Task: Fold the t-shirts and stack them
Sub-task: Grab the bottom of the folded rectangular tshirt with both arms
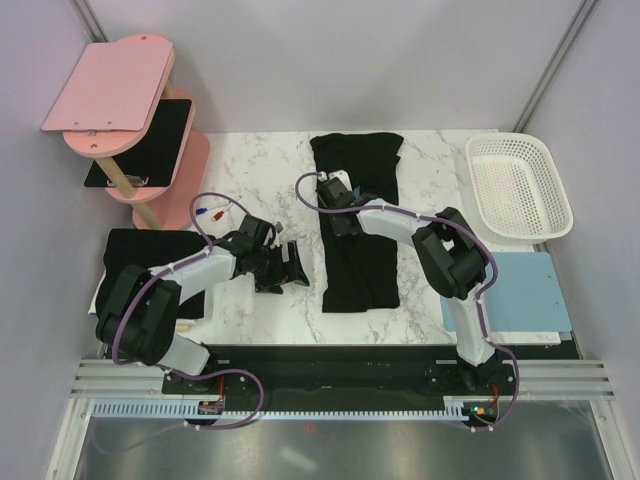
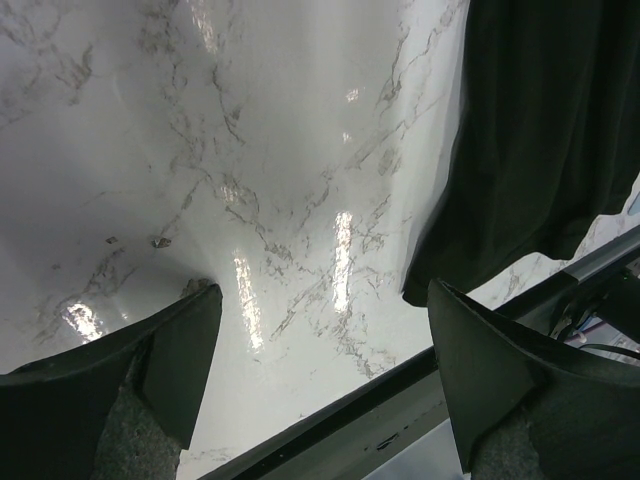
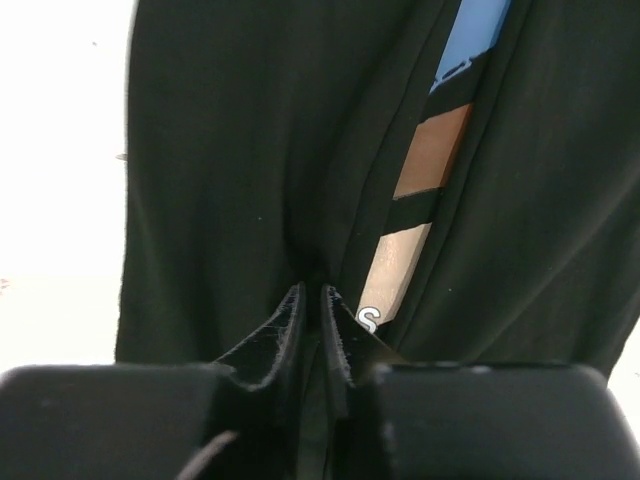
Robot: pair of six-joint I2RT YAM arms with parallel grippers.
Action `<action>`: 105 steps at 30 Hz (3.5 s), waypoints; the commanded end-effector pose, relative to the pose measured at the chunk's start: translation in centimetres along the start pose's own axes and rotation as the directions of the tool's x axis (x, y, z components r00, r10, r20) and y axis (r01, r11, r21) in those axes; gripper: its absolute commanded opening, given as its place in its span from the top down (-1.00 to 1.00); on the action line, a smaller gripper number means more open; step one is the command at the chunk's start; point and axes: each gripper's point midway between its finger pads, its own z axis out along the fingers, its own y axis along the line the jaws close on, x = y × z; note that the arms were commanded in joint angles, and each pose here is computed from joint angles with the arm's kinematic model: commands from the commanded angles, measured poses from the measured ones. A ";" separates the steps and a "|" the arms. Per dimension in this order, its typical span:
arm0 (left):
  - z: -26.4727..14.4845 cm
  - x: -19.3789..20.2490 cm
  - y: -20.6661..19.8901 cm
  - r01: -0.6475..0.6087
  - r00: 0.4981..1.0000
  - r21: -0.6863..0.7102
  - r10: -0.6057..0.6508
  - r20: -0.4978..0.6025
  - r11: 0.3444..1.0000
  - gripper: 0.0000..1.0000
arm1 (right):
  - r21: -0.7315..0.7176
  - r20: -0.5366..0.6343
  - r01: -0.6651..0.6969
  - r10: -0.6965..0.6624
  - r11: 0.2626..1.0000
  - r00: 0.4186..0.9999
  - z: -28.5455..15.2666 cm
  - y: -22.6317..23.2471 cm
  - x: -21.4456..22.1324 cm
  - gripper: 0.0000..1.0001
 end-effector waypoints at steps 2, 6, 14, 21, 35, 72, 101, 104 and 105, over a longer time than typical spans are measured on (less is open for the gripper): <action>0.7 0.1 0.9 -0.038 0.999 -0.032 0.038 -0.005 0.999 -0.81 | 0.048 0.022 -0.017 0.016 0.999 1.000 0.2 -0.9 -1.2 0.96; 0.8 0.1 1.1 -0.036 0.999 -0.035 0.036 -0.009 0.999 -0.81 | 0.060 0.053 -0.034 0.030 0.998 0.998 -0.9 -1.6 -2.2 1.00; 1.0 0.2 1.3 -0.033 0.999 -0.042 0.033 -0.015 0.999 -0.79 | 0.107 0.087 -0.101 0.092 0.989 0.992 -2.8 -4.5 -2.6 1.00; 1.1 0.4 1.4 -0.035 0.999 -0.045 0.034 -0.019 0.998 -0.78 | 0.156 0.036 -0.132 0.128 0.979 0.991 -1.5 -6.5 0.1 1.00; 0.5 0.1 0.3 -0.065 0.998 -0.001 0.065 0.019 0.998 -0.79 | 0.105 0.185 -0.267 0.245 0.958 0.952 -7.3 -9.4 -1.5 -0.57; 5.8 7.8 -2.4 -0.006 0.997 0.062 0.011 -0.082 0.998 -0.08 | -0.295 -0.295 -0.689 0.623 0.662 0.725 -14.6 -5.8 21.2 -0.33; 0.6 10.3 -0.9 -0.006 0.993 -0.021 0.004 -0.116 1.000 0.96 | -0.279 -0.350 -0.659 0.565 0.699 0.747 -16.2 -5.8 25.0 1.00; 0.5 10.0 -1.2 -0.012 0.994 -0.011 0.011 -0.107 1.000 0.96 | -0.314 -0.355 -0.644 0.543 0.697 0.761 -16.5 -5.4 24.6 1.00; 0.4 9.9 -1.4 -0.018 0.995 -0.003 0.018 -0.103 1.000 0.96 | -0.333 -0.346 -0.640 0.542 0.693 0.766 -16.5 -5.2 24.1 1.00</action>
